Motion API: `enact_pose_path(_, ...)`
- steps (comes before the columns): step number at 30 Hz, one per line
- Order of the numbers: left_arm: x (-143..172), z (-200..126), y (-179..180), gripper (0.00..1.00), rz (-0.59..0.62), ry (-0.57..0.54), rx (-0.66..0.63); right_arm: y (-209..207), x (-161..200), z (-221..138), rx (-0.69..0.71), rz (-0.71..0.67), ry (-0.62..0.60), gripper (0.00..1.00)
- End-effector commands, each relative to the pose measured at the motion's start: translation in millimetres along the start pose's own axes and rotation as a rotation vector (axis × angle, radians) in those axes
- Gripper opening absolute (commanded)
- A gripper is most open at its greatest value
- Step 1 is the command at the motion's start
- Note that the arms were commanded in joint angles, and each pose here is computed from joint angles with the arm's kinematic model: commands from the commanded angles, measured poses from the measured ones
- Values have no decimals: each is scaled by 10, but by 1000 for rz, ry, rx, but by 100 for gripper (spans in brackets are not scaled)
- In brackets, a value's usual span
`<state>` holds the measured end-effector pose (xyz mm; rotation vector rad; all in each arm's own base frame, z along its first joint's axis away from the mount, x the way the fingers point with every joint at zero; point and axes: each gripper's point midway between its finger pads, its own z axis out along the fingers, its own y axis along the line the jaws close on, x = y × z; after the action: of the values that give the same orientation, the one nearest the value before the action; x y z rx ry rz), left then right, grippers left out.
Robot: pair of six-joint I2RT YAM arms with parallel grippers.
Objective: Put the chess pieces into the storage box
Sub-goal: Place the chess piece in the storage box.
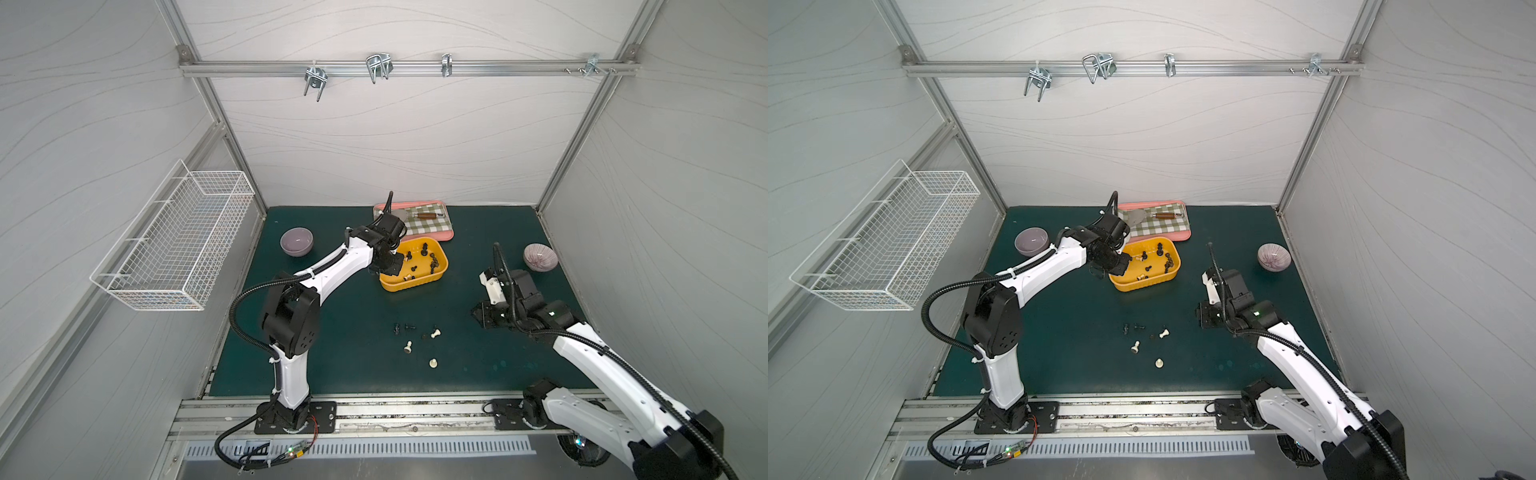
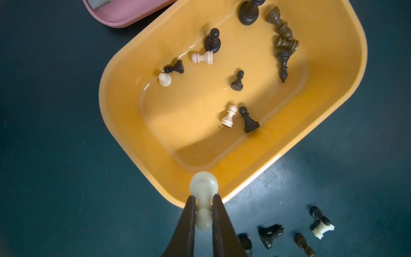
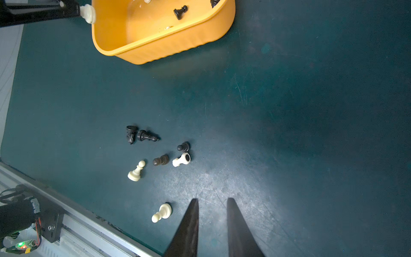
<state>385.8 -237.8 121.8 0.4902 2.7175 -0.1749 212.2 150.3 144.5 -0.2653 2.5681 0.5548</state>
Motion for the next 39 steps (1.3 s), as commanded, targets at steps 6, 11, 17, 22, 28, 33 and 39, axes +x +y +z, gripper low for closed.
enact_pose_path(6, -233, 59, -20, 16, 28, -50, -11, -9, 101, -27, -7, 52, 32, 25)
enact_pose_path(11, -249, 118, -3, 17, 33, -39, -11, -26, 136, -18, 0, 56, 44, 25)
enact_pose_path(17, -244, 170, 11, 17, 30, -25, -14, -23, 140, -22, -2, 58, 47, 25)
enact_pose_path(22, -254, 165, 9, 18, 29, -28, -13, -21, 149, -14, -4, 57, 51, 25)
enact_pose_path(28, -251, 171, 29, 22, 24, -27, -18, -18, 155, -9, -7, 58, 53, 25)
enact_pose_path(33, -263, 144, 33, 22, 23, -33, -18, -28, 166, -9, -4, 57, 52, 25)
enact_pose_path(39, -282, 74, 50, 23, 21, -47, -17, -35, 173, -13, -2, 59, 49, 26)
